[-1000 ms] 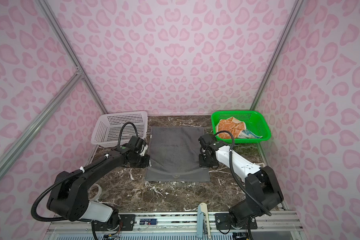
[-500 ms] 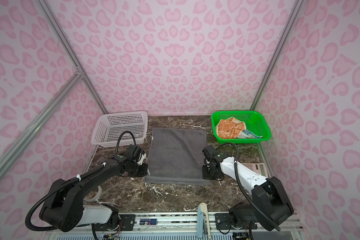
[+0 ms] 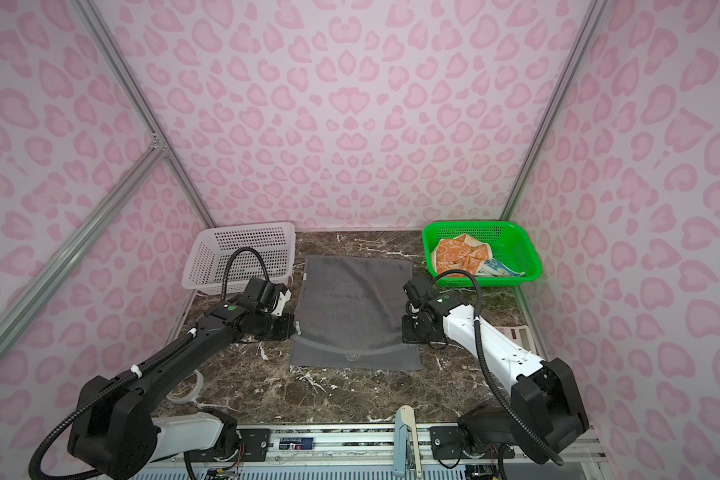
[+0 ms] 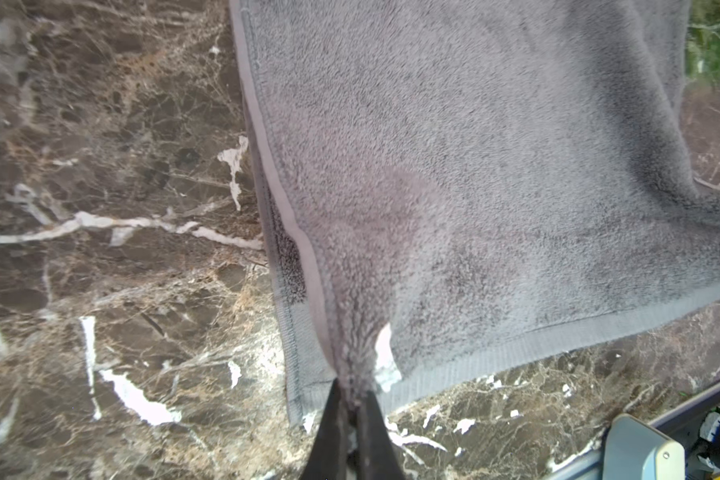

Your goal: Fold and stack the towels

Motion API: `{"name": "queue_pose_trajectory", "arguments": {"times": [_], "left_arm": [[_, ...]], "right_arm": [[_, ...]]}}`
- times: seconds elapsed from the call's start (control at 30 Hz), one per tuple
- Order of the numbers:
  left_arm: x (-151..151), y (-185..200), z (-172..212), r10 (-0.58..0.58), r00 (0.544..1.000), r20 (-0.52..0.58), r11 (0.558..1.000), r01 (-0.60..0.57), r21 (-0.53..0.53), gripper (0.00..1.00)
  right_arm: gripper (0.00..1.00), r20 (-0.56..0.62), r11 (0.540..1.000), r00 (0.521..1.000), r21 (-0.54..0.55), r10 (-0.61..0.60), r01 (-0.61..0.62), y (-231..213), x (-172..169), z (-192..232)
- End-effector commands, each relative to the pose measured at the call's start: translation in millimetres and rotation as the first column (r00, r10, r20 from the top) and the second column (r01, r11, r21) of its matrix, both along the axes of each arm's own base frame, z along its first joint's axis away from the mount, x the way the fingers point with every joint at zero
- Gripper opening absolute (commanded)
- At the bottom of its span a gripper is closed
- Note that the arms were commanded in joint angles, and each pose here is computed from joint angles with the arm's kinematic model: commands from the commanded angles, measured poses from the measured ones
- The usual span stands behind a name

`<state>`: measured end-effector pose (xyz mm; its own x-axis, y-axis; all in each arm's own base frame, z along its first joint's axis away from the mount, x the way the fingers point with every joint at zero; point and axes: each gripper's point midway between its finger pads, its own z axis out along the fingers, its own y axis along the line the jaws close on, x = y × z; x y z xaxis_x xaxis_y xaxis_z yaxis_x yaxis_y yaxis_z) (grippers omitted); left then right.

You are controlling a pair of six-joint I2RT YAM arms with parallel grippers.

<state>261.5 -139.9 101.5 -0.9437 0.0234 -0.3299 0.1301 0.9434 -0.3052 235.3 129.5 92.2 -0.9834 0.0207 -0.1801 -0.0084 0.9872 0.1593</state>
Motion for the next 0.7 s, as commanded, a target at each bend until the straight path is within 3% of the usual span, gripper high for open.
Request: {"name": "queue_pose_trajectory", "arguments": {"times": [0.0,0.17,0.37,0.53,0.67], "left_arm": [[-18,8,-18,0.012,0.996,-0.083,0.999,-0.009,0.032,0.03],[-33,13,-50,0.041,0.98,-0.195,0.997,-0.027,0.069,0.03],[-35,10,-67,0.049,0.966,-0.253,0.996,-0.029,0.082,0.03],[-33,10,-63,0.034,0.968,-0.249,0.996,-0.011,0.094,0.03],[-25,8,-32,0.019,0.983,-0.185,0.997,-0.004,0.08,0.03]], "right_arm": [[0.0,-0.113,0.999,0.993,-0.046,-0.019,0.014,-13,-30,-22],[0.0,-0.189,0.995,0.982,-0.101,-0.026,0.006,-19,-49,-52],[0.0,-0.193,0.992,0.981,-0.127,-0.017,-0.008,-18,-43,-66],[0.0,-0.163,0.989,0.987,-0.143,-0.003,-0.021,-19,-34,-57],[0.0,-0.093,0.994,0.996,-0.112,0.004,-0.015,-14,-24,-23]]}}
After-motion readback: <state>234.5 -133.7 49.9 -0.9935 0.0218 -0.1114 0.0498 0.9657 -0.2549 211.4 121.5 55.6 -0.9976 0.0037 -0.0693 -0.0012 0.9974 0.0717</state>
